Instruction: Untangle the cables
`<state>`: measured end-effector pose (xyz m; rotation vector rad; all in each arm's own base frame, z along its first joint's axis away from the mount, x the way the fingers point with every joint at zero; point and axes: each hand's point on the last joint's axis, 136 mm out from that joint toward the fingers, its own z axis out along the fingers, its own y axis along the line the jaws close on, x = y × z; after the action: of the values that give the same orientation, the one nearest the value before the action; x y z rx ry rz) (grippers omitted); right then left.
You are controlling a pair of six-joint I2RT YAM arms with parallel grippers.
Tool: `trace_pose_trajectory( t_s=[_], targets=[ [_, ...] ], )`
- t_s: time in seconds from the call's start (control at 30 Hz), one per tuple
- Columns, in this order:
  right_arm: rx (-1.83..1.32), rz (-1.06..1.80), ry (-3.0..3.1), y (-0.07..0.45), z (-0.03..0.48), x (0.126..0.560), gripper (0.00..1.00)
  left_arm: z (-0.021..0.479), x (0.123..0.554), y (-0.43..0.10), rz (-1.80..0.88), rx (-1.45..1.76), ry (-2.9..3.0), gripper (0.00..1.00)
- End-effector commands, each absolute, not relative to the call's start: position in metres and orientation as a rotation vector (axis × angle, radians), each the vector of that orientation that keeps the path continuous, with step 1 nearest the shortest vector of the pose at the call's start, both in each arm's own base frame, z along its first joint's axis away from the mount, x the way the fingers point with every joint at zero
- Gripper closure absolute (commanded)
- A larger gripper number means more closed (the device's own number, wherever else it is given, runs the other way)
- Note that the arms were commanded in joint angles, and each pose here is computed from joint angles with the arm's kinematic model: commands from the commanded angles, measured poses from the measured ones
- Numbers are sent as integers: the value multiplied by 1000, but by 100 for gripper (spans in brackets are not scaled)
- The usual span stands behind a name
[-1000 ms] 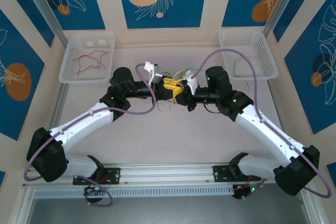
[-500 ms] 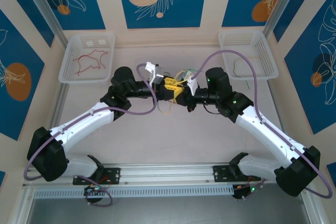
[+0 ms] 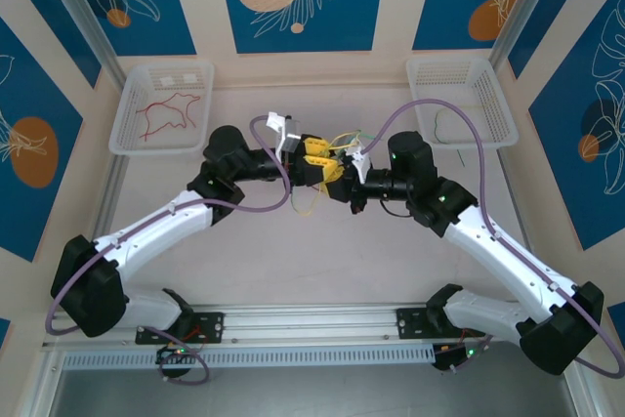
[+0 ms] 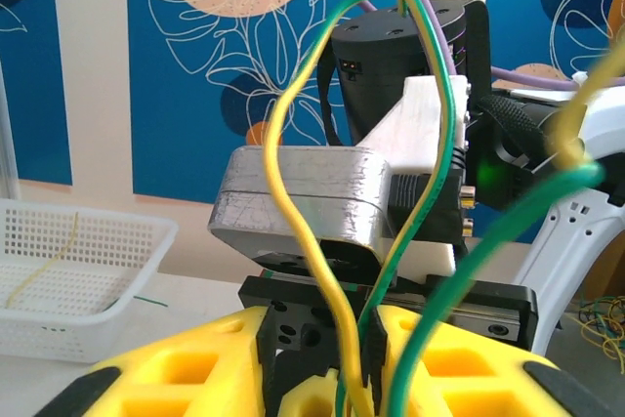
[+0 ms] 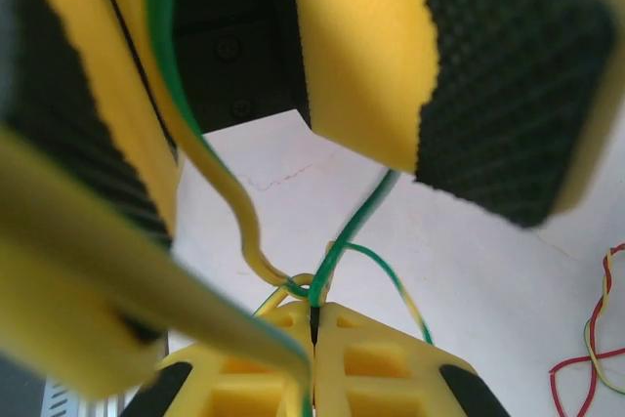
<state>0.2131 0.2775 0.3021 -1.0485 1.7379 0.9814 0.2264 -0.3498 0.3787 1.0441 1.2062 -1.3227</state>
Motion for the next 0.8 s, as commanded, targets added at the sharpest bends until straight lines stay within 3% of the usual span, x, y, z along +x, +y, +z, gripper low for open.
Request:
trace_pose_trajectory(
  t_s=[0.0,0.17,0.23,0.4,0.47,0.7,0.77],
  targets=[
    [-1162,1073,1618,293,317,188,100,384,238,-353,-1302,1016,1196,63],
    [-1160,1070,1594,297,321,189,100,382,234,-357,-1318,1045,1196,67],
    [-1166,1073,1587,298,322,188,100,378,234,-359,-1320,1053,1205,77],
    [-1184,1081,1561,304,327,184,100,373,237,-359,-1311,1041,1226,88],
    [-1189,1077,1555,306,328,182,100,372,238,-360,-1307,1041,1230,100],
    [-1124,995,1570,297,330,189,100,373,250,-351,-1223,954,1261,100],
    [-1061,942,1579,288,333,196,77,373,258,-346,-1191,907,1292,100]
  ],
)
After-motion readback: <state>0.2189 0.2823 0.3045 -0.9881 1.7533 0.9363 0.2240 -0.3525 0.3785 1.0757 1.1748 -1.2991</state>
